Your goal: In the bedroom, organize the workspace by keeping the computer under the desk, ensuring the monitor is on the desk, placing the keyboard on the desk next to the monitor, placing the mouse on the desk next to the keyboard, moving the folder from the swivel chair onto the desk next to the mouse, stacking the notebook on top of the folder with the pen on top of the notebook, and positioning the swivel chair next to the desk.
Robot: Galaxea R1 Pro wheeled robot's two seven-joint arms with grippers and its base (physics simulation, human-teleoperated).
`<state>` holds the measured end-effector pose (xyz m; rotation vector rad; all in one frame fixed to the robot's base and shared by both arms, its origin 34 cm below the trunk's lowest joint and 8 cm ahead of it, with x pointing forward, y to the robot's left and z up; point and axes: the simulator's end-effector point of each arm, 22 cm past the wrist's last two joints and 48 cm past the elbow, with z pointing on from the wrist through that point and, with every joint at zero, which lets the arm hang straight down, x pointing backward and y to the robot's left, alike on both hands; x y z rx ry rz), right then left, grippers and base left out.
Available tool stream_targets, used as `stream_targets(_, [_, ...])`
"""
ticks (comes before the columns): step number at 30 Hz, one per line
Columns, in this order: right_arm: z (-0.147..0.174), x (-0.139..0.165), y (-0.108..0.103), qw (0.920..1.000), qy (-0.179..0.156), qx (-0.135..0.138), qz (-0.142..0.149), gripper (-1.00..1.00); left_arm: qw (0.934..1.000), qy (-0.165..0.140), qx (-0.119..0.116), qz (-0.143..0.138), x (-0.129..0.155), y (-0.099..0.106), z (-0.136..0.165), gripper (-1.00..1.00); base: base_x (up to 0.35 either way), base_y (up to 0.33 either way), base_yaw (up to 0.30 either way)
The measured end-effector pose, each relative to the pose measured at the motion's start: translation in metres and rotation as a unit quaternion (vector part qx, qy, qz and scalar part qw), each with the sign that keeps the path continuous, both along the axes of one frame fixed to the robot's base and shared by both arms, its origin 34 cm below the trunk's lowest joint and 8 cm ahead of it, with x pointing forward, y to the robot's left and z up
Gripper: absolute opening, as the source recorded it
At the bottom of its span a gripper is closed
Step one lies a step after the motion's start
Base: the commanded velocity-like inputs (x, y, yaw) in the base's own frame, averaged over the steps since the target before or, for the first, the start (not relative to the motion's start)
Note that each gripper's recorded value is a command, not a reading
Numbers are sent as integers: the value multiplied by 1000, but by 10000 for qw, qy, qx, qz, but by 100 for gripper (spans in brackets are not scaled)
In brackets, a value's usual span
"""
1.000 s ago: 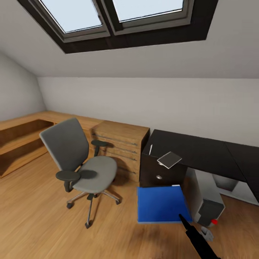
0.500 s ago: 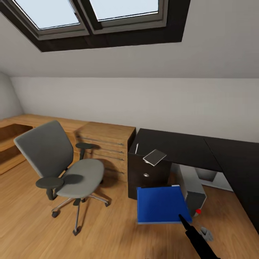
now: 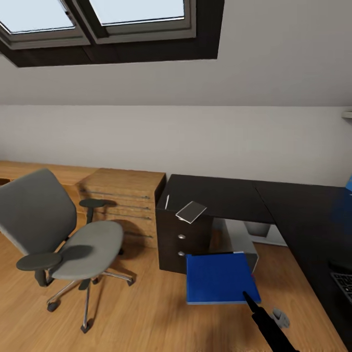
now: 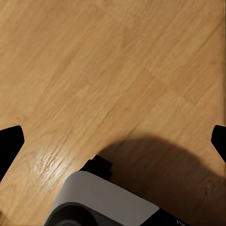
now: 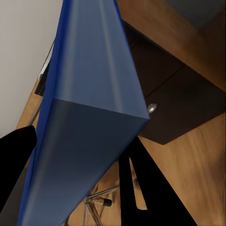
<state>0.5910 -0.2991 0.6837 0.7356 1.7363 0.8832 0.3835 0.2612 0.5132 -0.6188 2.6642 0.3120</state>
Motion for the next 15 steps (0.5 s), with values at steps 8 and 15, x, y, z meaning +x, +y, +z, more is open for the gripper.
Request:
stream_targets(8, [0,0,0,10000,-1,0,0,-100,10000,16,5,-2,-2,0,-1,100,0,0,-206])
stream_targets(15, [2,0,0,10000,-1,6,5,-100,10000,15,7,4,-2,1,1,100,0,0,-31])
